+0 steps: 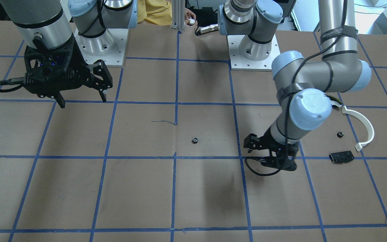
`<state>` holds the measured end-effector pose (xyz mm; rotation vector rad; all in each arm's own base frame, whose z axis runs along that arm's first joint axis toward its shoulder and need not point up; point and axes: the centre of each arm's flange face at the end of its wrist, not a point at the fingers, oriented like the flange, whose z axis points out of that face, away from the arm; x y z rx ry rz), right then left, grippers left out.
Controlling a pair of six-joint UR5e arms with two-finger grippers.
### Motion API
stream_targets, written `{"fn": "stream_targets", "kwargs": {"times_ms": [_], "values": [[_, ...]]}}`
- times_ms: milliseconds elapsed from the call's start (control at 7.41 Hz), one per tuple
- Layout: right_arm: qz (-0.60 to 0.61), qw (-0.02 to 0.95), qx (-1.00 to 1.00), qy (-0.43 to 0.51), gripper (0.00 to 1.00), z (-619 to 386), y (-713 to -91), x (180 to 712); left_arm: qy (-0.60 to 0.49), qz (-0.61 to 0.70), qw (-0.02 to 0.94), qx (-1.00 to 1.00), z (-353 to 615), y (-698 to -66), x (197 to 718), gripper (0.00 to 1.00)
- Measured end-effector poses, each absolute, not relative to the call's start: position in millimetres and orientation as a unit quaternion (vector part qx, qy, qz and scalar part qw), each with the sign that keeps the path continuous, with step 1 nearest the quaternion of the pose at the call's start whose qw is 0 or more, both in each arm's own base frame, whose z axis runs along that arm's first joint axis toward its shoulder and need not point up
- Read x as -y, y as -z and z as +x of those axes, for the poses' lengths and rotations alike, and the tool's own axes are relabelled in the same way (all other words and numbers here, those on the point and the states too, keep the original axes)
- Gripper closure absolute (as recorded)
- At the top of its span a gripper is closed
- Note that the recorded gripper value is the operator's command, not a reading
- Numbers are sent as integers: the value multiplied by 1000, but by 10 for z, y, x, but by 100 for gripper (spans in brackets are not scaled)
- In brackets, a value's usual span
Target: Place bearing gear from tray to pile
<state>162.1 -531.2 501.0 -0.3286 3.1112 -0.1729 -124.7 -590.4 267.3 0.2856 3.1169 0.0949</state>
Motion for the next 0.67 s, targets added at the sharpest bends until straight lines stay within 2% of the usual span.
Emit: {"fn": "stream_targets", "kwargs": {"times_ms": [405, 675], "values": [[-113, 3, -992, 56, 0, 1600, -5001, 5316, -5, 84, 0, -996, -2539, -2451, 5616, 0], [-101, 3, -993, 55, 0, 1488, -5031, 5314, -17, 83, -10, -996, -2971, -2222, 5420, 0]]}}
